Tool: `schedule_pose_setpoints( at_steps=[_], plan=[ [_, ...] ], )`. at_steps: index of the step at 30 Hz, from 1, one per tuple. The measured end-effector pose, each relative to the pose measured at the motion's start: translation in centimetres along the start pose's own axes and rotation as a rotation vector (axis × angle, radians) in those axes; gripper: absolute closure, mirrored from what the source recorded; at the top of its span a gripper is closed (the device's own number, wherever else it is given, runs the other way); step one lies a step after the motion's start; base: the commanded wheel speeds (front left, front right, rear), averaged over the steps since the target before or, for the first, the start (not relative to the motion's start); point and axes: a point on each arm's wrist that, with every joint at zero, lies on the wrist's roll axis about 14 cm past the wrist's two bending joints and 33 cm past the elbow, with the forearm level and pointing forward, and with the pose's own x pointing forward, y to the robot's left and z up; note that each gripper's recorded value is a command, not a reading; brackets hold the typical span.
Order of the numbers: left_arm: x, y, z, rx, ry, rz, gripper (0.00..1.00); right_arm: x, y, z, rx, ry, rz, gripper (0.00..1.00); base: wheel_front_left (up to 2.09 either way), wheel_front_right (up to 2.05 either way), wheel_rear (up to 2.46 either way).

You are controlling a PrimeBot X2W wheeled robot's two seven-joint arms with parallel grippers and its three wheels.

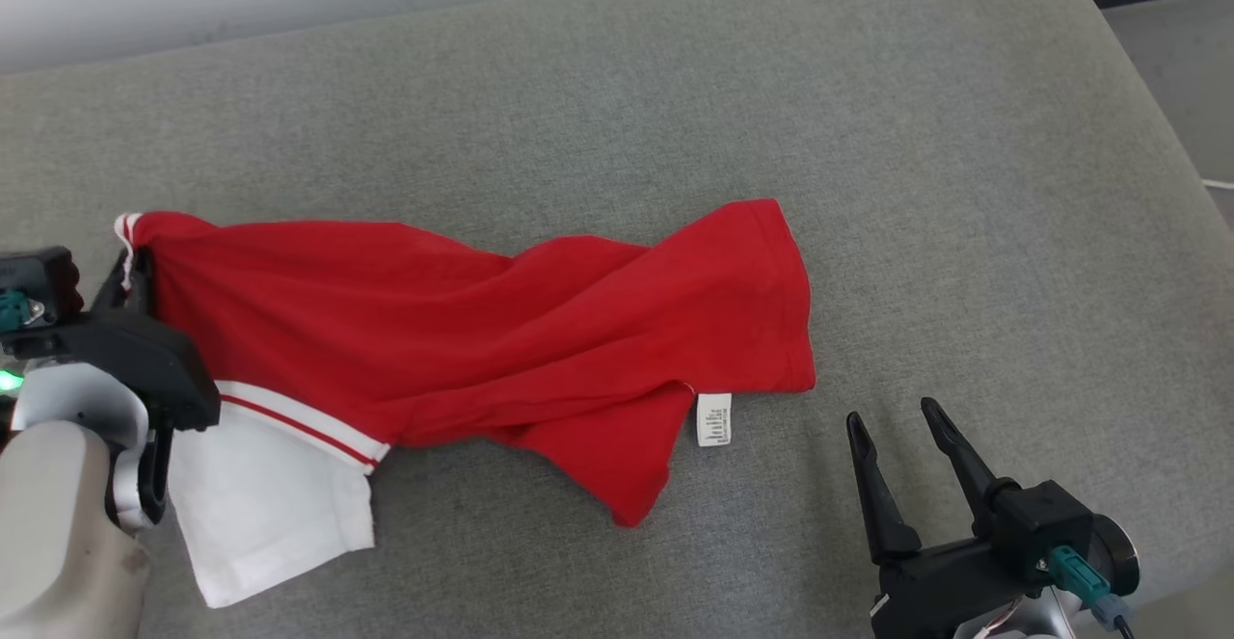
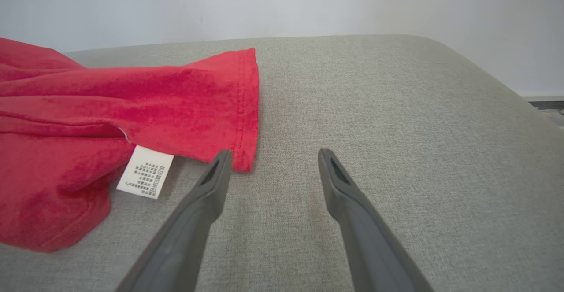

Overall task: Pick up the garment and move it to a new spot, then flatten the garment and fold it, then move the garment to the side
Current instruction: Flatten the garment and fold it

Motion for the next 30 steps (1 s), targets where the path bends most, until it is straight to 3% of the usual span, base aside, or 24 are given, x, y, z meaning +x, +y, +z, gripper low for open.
schedule_pose_setpoints(
  at_steps=[2,3,4,14,23,30],
  plan=[
    [0.6,-0.1,-0.3,0.004,0.006,0.006,1.0,-0.1,-0.2,-0.3,0.0,0.011,-0.008,0.0,0.0,0.0,0.0],
    [0.8,-0.2,-0.5,0.002,0.008,0.008,0.18,-0.1,-0.4,-0.5,0.0,0.014,-0.012,0.0,0.0,0.0,0.0],
    [0.9,-0.5,-0.9,-0.002,0.018,0.005,0.0,-0.1,-0.5,-0.5,0.0,0.017,-0.015,0.0,0.0,0.0,0.0],
    [-2.4,-1.4,-0.7,-0.107,-0.106,-0.025,0.0,0.1,-0.2,0.4,0.004,-0.014,-0.005,0.0,0.0,0.0,0.0],
    [-9.3,-1.7,0.9,-0.201,-0.268,-0.05,0.0,-0.6,0.8,1.7,-0.006,-0.05,0.027,0.0,0.0,0.0,0.0],
    [-16.3,0.1,1.1,-0.245,-0.362,0.031,0.0,-1.1,1.8,2.2,-0.012,-0.056,0.056,0.0,0.0,0.0,0.0]
  ],
)
